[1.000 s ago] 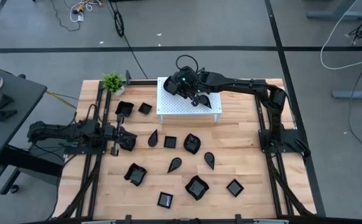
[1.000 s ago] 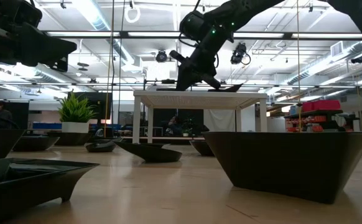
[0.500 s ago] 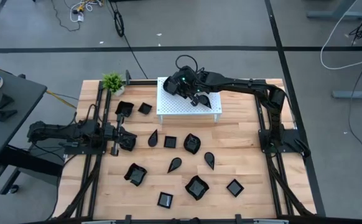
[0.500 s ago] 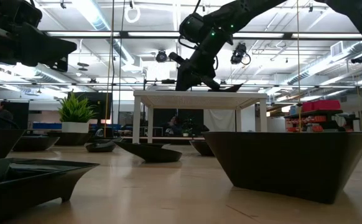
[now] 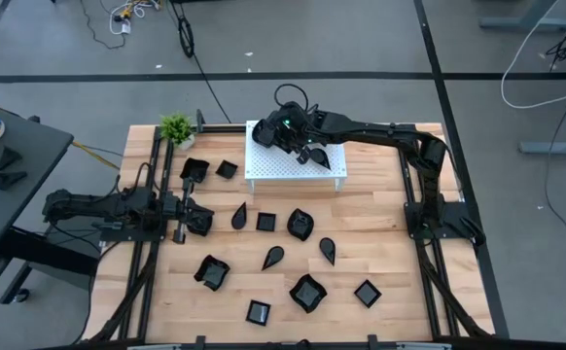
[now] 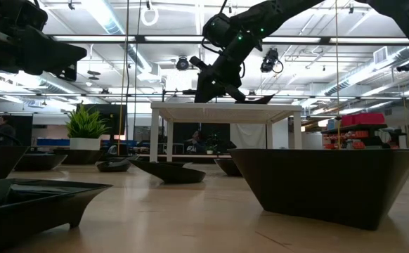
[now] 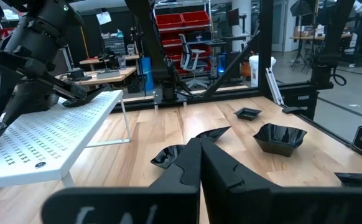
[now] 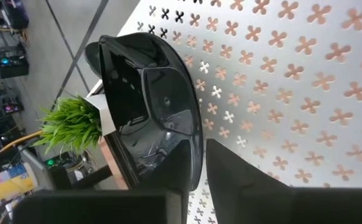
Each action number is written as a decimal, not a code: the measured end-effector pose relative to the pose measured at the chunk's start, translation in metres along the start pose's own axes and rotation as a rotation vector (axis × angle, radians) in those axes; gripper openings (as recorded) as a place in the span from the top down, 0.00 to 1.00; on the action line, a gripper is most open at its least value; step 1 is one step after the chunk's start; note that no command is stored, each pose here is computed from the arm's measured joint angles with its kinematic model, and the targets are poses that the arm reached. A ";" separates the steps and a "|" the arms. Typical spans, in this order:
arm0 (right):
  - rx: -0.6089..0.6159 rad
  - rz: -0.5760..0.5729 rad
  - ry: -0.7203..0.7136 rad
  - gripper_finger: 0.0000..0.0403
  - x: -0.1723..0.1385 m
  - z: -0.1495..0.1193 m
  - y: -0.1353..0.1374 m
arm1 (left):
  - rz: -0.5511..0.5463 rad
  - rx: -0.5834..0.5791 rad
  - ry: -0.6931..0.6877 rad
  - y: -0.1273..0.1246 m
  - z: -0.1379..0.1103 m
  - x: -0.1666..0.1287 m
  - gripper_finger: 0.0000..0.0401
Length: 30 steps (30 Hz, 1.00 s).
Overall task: Pick & Place Mini shaped plates
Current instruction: Put the leaf-shaped plate on the shelf, then stack the drop-shaped plate on top of the drop-shaped plate on the shelf
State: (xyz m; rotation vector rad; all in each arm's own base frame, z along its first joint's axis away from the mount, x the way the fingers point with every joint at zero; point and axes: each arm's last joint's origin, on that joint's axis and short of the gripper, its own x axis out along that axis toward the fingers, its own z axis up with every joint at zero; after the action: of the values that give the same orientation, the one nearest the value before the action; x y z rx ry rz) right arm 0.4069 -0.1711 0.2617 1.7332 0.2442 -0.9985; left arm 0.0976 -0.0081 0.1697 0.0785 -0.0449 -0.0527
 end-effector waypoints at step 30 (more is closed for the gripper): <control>-0.469 0.113 0.100 0.83 -0.073 -0.023 0.005 | 0.000 0.000 0.000 0.000 0.000 0.000 0.99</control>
State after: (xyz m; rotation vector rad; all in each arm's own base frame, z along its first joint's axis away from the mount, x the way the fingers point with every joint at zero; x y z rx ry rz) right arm 0.3759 -0.1316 0.3192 1.3513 0.4056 -0.7043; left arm 0.0976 -0.0081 0.1697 0.0785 -0.0450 -0.0524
